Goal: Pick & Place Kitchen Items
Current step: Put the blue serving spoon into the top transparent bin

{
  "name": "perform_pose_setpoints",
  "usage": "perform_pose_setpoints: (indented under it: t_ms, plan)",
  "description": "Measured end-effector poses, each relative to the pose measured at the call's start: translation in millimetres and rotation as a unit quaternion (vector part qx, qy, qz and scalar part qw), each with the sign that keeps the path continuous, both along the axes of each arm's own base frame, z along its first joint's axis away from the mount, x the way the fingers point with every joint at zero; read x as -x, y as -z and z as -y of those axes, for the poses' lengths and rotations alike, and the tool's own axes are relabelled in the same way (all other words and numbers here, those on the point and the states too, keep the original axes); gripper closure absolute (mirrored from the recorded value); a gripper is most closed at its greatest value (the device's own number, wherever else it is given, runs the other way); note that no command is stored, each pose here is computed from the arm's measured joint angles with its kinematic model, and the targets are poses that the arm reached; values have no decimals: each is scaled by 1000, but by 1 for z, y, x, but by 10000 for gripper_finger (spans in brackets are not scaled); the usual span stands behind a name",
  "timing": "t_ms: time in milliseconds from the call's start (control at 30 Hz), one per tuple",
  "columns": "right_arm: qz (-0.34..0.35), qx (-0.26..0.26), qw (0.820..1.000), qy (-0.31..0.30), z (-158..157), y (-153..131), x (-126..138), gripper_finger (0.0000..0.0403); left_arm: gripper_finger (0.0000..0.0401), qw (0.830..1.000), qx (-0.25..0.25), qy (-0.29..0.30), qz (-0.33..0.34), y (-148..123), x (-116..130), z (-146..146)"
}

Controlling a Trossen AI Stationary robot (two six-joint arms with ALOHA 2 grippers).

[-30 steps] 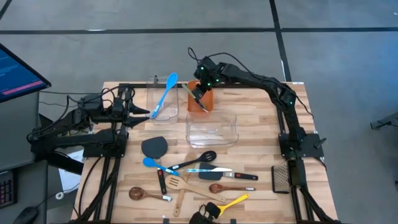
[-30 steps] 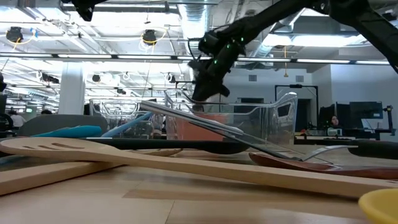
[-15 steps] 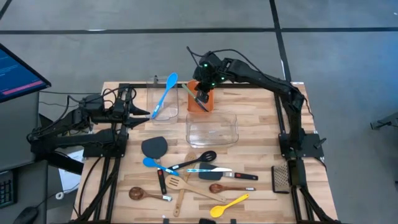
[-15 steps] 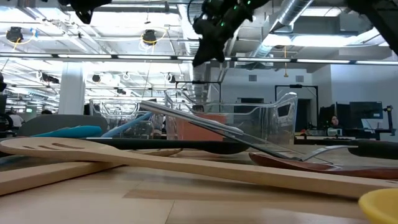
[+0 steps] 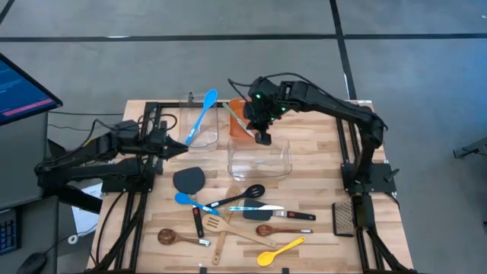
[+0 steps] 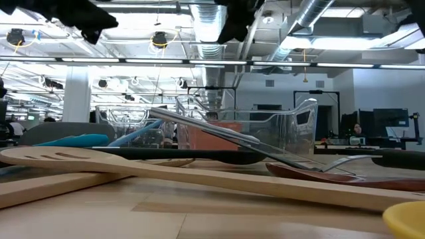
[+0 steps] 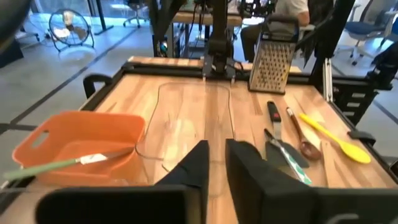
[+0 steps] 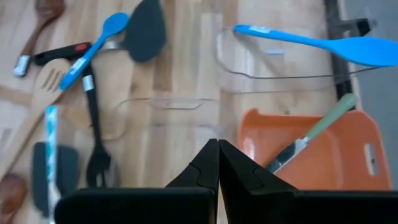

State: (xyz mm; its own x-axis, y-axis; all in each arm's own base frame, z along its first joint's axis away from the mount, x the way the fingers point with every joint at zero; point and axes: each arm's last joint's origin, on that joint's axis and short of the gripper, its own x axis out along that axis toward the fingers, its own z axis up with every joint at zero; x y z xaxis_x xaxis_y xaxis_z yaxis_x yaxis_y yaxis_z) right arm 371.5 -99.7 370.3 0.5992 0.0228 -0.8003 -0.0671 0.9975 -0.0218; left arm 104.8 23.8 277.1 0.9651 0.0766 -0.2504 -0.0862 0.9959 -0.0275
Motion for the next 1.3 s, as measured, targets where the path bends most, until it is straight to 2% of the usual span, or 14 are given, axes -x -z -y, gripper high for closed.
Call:
perform_pose_setpoints:
  t_ms: [133, 333, 467, 733, 1067, 1300]
  plan:
    - [-2, -1, 1000, -13, -13, -9, 9, 403, 397, 1000, 2, 0, -6, 9, -2, -1]
    - [-8, -5, 1000, -15, -23, -18, 30, 403, 399, 1000, -4, 0, 12, 19, -7, -2]
    - [15, -9, 1000, 0, -26, -18, 50, 403, 399, 1000, -6, 0, 16, 23, -9, -2]
    - [105, 3, 994, 11, -35, 5, 88, 403, 400, 998, -38, 6, 43, 26, -12, -3]
    - [191, -37, 979, 61, -48, 48, 136, 403, 400, 998, -39, 5, 47, 26, -12, -3]
    - [253, -59, 964, 62, -61, 70, 157, 403, 400, 998, -39, 5, 50, 25, -12, -3]
